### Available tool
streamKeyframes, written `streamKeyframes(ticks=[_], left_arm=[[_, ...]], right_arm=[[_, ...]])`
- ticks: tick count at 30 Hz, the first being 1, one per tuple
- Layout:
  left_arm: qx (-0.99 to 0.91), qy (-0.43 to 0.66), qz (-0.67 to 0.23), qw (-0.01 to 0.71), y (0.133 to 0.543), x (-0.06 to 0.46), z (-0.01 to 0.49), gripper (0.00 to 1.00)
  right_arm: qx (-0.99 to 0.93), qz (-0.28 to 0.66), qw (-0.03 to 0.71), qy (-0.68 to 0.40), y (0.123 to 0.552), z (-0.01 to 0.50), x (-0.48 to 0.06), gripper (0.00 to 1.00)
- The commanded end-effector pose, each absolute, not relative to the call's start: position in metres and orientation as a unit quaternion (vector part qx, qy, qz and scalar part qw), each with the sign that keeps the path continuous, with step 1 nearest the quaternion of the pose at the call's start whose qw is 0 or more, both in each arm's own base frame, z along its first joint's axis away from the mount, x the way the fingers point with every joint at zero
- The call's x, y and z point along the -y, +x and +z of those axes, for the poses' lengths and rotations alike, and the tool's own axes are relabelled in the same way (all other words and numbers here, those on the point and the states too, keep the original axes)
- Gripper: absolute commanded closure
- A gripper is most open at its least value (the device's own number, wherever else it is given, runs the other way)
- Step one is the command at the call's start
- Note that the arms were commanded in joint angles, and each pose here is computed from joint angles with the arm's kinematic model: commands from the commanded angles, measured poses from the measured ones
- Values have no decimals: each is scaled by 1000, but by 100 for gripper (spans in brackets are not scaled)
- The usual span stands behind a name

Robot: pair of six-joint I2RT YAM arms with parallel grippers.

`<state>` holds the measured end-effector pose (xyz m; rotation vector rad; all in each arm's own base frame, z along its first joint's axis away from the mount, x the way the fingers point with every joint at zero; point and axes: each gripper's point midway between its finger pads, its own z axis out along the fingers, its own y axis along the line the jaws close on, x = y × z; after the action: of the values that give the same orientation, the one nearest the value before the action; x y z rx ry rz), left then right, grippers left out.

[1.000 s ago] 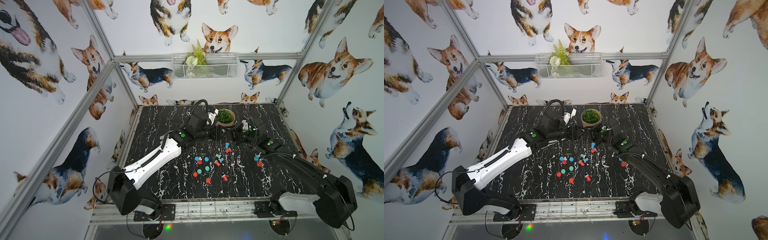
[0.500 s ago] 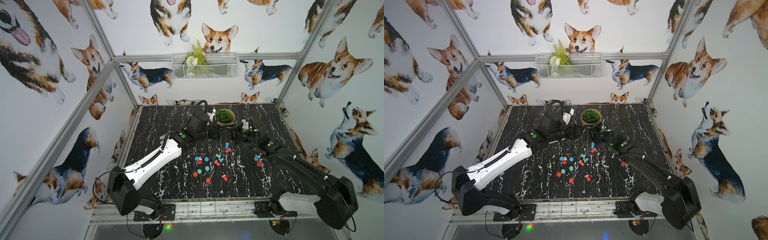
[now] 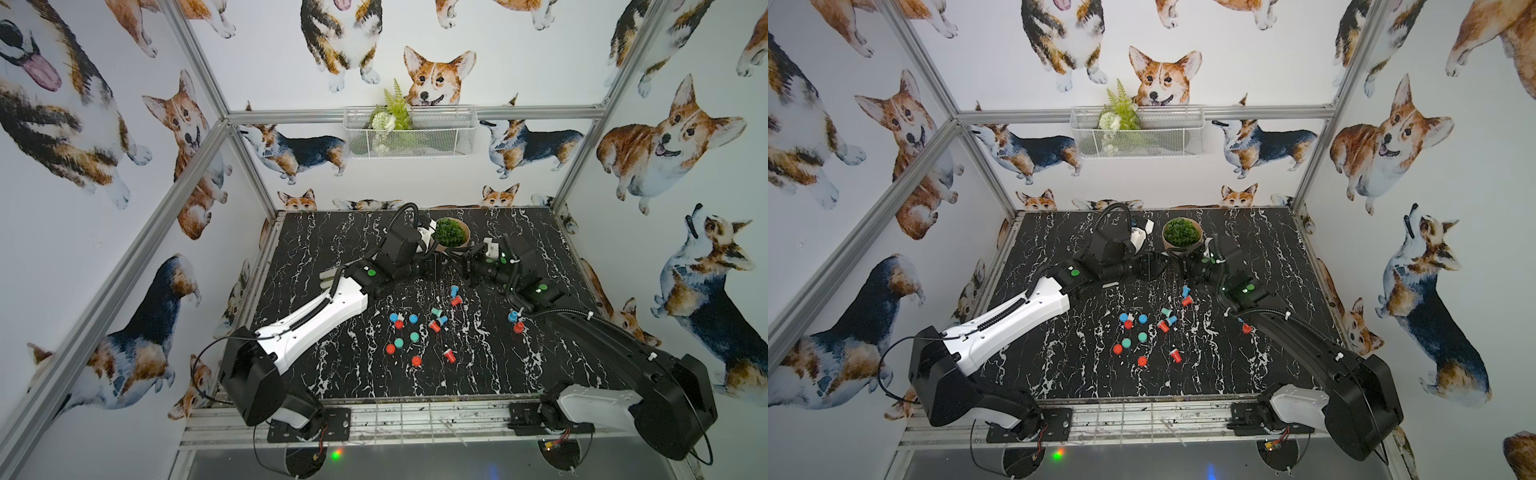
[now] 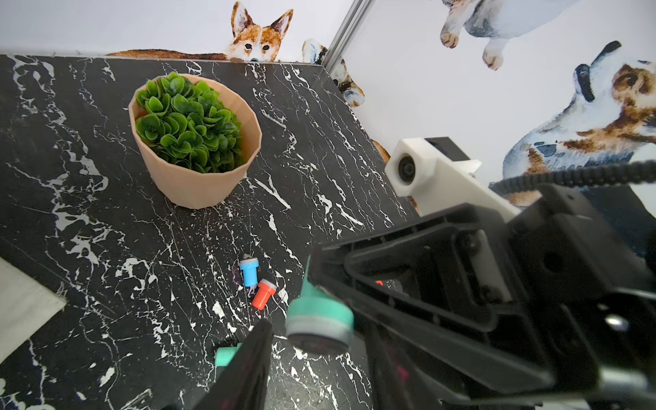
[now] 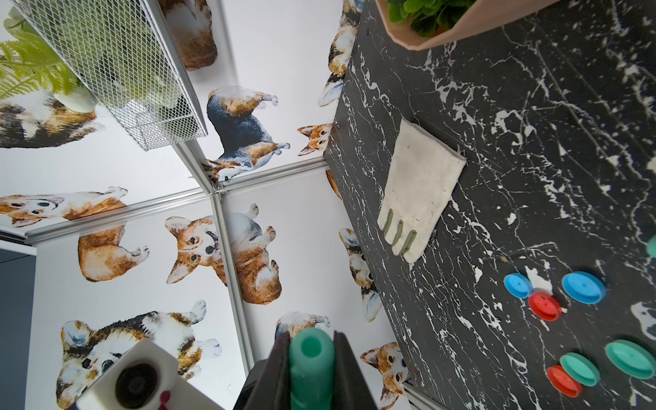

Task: Close the stamp cap
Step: Pick up the stamp from the center of the board.

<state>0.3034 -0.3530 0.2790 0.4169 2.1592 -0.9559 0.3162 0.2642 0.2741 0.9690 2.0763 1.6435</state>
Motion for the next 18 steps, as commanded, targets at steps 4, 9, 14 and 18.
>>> streamKeyframes(ticks=[4,9,14,18], left_arm=[[-823,166,-383,385,309,359,292,59],[-815,170,-387,396,310,360,297,64],[-812,172,-383,407,311,358,300,63],[-809,169,-377,417,313,355,302,59]], right_arm=[[-656,621,94,419,318,290,-265,100],[-654,626,88,416,316,291,-266,100],[-650,631,83,415,313,294,-266,100],[-647,632,82,418,312,294,-264,100]])
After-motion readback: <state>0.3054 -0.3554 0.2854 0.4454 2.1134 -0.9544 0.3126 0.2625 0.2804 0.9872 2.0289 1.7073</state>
